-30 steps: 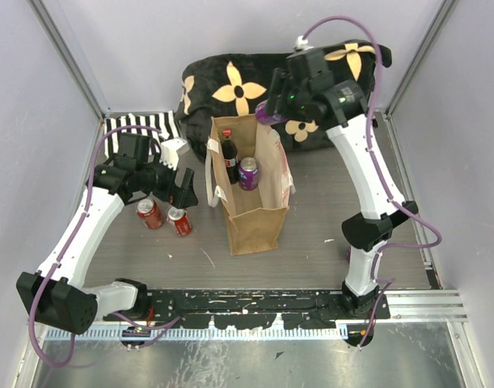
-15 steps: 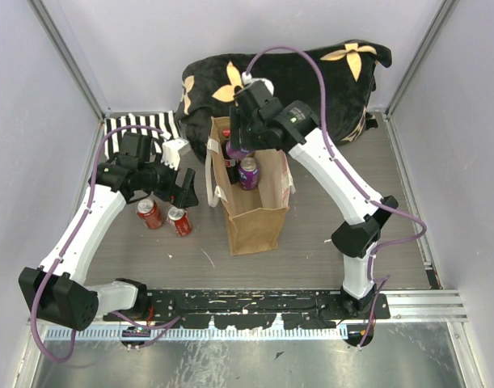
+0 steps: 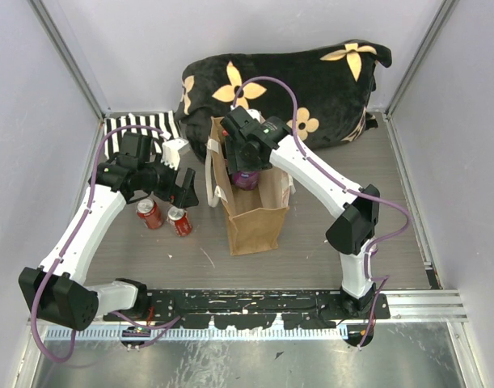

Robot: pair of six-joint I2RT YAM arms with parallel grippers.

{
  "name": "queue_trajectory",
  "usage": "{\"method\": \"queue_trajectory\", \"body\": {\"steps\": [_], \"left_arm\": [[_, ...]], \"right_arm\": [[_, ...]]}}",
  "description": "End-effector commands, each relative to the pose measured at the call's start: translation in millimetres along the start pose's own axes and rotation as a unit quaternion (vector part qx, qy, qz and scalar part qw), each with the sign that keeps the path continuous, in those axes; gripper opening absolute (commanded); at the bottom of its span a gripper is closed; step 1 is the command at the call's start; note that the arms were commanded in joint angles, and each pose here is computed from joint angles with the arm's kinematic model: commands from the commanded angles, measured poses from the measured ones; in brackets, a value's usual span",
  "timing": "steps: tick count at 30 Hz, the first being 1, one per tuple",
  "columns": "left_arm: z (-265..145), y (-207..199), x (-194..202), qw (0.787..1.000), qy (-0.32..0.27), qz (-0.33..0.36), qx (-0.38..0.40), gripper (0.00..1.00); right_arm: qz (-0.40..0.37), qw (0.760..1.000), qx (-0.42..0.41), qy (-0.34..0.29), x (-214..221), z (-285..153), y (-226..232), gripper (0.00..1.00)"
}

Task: Place the beverage into the canvas bag

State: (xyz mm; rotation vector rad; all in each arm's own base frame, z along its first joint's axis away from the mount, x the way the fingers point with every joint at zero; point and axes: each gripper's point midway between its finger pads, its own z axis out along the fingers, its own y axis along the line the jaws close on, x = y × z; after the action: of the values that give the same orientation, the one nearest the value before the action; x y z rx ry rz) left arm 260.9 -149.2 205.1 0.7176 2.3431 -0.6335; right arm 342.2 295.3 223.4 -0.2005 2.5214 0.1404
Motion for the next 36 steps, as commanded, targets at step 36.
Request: {"method": "queue_trajectory", "body": {"steps": [36], "left_arm": [[6, 1, 5, 1.0, -0.007, -0.007, 0.003, 0.98]], "right_arm": [[-0.027, 0.999, -0.003, -0.019, 12, 99, 31, 0.01]]}}
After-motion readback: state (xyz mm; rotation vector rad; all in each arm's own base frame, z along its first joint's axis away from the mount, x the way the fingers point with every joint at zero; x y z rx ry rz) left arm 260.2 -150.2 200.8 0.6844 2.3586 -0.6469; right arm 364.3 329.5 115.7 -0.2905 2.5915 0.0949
